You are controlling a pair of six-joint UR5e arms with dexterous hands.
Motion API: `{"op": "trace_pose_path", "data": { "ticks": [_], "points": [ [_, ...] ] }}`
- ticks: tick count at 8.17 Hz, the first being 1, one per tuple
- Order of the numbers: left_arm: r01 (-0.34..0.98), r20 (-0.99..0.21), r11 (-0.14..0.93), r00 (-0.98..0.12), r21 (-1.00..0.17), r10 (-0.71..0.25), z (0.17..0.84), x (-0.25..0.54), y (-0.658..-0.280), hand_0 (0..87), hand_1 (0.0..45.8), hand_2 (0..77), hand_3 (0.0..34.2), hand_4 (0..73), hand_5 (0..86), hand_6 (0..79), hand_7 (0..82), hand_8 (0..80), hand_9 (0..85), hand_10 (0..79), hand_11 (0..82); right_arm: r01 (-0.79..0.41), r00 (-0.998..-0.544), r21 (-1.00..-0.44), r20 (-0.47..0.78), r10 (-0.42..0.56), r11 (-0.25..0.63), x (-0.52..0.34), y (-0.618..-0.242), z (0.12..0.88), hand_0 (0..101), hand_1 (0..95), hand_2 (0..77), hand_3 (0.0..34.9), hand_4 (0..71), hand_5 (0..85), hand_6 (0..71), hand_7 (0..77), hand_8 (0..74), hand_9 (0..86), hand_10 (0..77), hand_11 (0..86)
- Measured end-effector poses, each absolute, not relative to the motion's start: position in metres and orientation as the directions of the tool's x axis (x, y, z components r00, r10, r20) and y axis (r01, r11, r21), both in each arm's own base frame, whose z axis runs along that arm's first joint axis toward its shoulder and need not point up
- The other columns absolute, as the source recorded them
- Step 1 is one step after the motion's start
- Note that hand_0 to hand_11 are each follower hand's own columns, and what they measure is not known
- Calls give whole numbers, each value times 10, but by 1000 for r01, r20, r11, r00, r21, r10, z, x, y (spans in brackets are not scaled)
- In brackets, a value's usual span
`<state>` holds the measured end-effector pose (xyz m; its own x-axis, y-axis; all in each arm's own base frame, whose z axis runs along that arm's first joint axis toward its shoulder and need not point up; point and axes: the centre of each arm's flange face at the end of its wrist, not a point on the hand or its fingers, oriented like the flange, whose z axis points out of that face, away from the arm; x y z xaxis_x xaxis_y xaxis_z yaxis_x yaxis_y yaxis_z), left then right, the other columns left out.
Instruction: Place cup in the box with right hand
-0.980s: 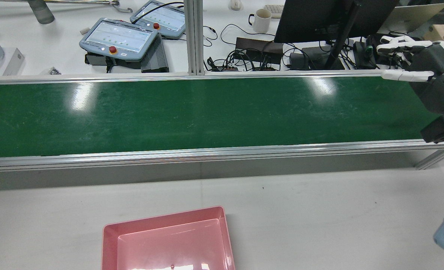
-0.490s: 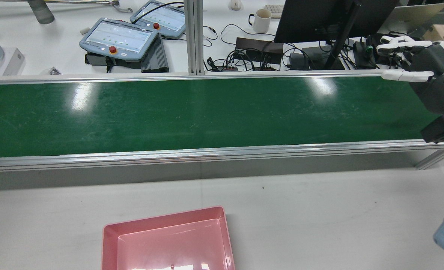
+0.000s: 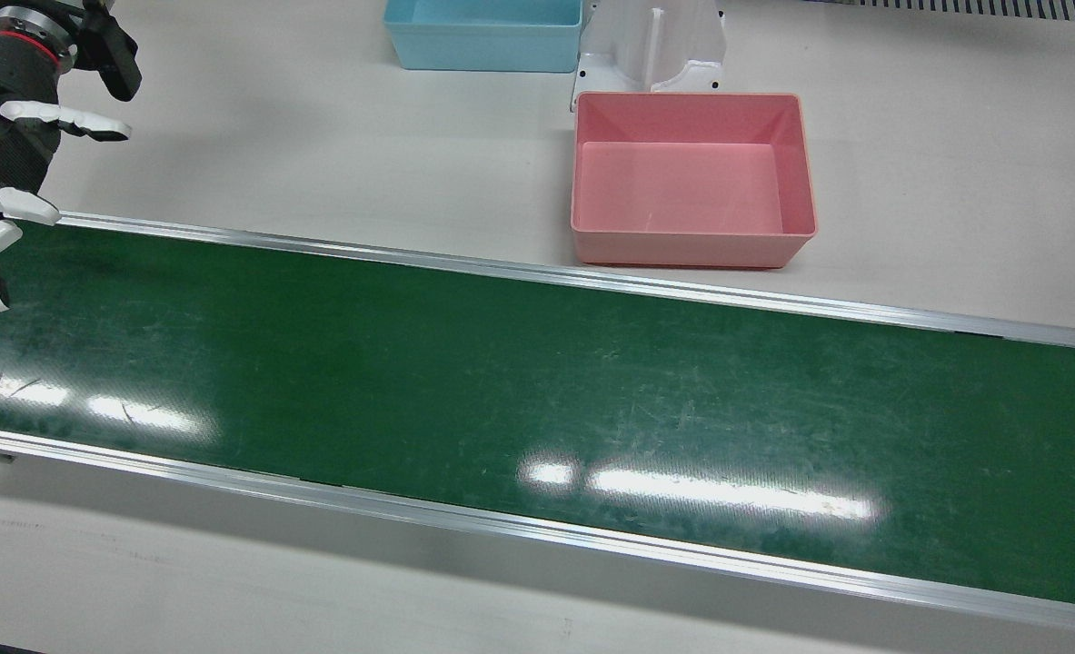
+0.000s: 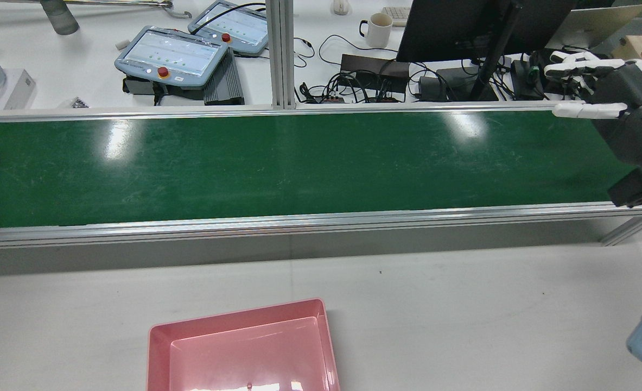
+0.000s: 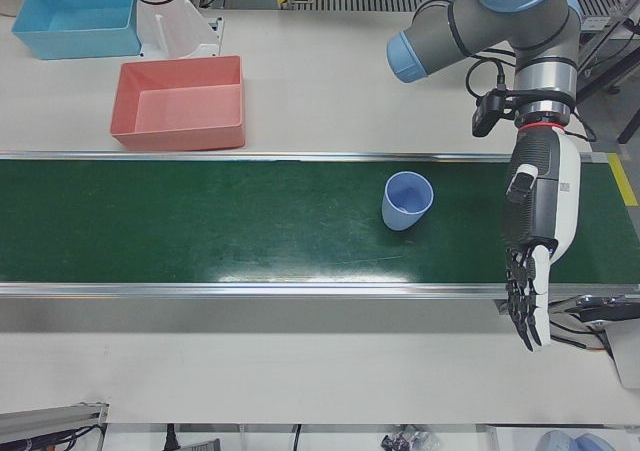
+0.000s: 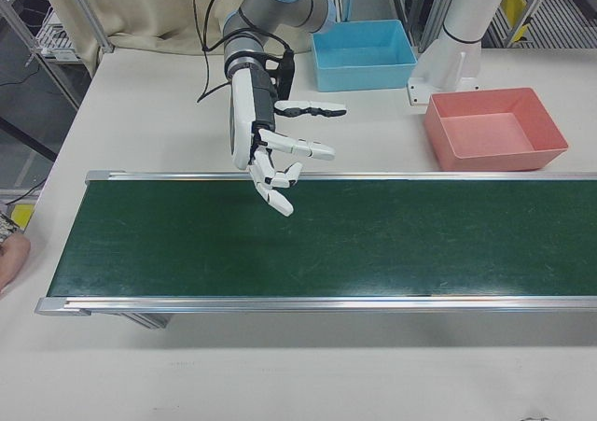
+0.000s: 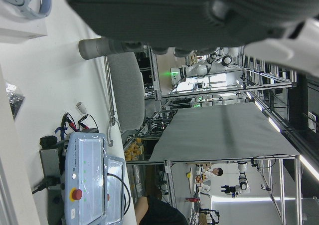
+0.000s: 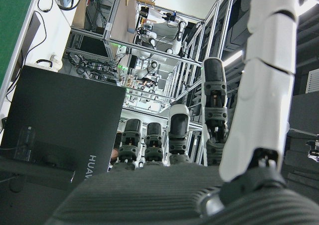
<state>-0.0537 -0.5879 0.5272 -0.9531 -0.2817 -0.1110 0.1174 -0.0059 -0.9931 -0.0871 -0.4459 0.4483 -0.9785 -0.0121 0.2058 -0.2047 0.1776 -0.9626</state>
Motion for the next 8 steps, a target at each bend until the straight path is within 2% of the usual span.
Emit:
{"op": "trace_pose_path", "data": {
  "ticks": [8],
  "points": [
    [117,-111,-6,-953,-993,-282,527,-54,-588,0,5,5,0,0,0,0,0,0,5,0,0,-205,-979,-963,206,-12,178,-87,-446,448,582,185,55,0,442,71,180,698,71,224,125,202]
  ]
}}
